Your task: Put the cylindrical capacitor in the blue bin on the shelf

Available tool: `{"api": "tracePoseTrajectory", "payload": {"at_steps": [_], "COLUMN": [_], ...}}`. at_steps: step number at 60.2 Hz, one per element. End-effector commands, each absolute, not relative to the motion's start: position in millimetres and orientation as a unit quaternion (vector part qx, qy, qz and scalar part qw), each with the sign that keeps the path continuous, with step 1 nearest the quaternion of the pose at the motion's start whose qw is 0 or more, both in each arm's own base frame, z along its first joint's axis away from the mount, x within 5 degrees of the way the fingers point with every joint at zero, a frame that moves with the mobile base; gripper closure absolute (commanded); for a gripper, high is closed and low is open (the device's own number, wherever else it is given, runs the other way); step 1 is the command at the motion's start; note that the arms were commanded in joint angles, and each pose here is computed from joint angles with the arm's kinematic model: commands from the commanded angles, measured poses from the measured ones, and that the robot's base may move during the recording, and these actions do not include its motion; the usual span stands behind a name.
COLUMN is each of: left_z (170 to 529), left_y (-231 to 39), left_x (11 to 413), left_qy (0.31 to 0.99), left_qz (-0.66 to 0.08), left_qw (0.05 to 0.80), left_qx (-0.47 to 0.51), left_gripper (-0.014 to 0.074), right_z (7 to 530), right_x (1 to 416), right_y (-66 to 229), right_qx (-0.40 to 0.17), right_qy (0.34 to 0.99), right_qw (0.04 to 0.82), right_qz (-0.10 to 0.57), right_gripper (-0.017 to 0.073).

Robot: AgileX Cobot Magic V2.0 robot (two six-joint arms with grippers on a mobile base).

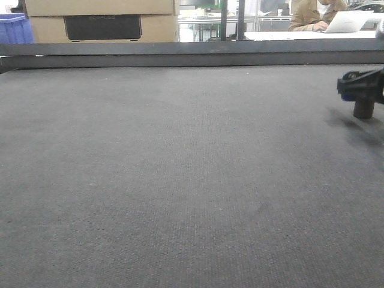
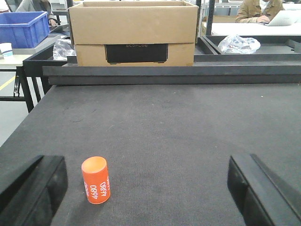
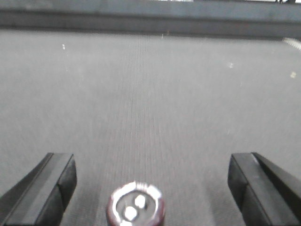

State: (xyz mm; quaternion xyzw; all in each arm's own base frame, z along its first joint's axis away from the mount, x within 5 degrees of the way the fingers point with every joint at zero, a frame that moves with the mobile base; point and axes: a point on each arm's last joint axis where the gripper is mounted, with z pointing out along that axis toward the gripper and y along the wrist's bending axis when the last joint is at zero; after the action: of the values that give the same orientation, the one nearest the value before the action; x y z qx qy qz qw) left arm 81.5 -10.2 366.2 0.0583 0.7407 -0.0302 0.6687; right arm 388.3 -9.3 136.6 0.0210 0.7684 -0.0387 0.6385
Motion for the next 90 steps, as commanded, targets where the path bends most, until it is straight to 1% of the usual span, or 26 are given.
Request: {"api": "tracePoseTrajectory", "payload": {"at_steps": [1,10,15,22,29,36,41,48,58,64,72,82,90], "left_z": [369,369,369,369,369,369,369,364,338,318,293,269,259], "left_y": [-11,-11,-11,-11,-11,-11,-11,-11,-12,-13,-14,-10,-5], "left_x": [82,82,82,82,82,82,82,82,89,95,107,133,162], "left_qy": [0.734,0.734,0.734,0.734,0.734,0.734,0.735,0.745,0.768,0.772,0.758,0.763,0.765], "left_qz": [-0.039,-0.039,-0.039,-0.039,-0.039,-0.039,-0.039,-0.039,-0.037,-0.037,-0.036,-0.051,-0.033], "left_qw": [0.676,0.676,0.676,0.676,0.676,0.676,0.674,0.663,0.637,0.633,0.649,0.644,0.643], "left_qx": [0.056,0.056,0.056,0.056,0.056,0.056,0.056,0.057,0.058,0.057,0.054,-0.004,-0.026], "left_gripper": [-0.0008,-0.0008,-0.0008,-0.0008,-0.0008,-0.0008,-0.0008,-0.0008,-0.0008,-0.0008,-0.0008,-0.0008,-0.0008], "right_z": [130,119,118,119,118,122,135,169,243,284,329,366,383], "right_x": [391,391,391,392,391,391,391,385,358,336,301,261,237], "right_y": [-10,-10,-10,-10,-10,-10,-10,-10,-10,-8,-6,-4,-3], "right_qx": [0.02,0.019,0.019,0.019,0.019,0.019,0.02,0.021,0.024,0.023,0.019,0.007,0.004], "right_qy": [0.771,0.78,0.779,0.775,0.781,0.778,0.768,0.742,0.693,0.695,0.691,0.685,0.681], "right_qw": [0.635,0.625,0.625,0.63,0.623,0.627,0.639,0.669,0.719,0.718,0.722,0.729,0.733], "right_qz": [-0.04,-0.04,-0.04,-0.041,-0.04,-0.04,-0.039,-0.039,-0.034,-0.026,-0.018,-0.015,-0.012], "right_gripper": [0.0001,0.0004,0.0048,0.0202,0.0435,0.063,0.0727,0.0721,0.0721,0.0721,0.0721,0.0721,0.0721]}}
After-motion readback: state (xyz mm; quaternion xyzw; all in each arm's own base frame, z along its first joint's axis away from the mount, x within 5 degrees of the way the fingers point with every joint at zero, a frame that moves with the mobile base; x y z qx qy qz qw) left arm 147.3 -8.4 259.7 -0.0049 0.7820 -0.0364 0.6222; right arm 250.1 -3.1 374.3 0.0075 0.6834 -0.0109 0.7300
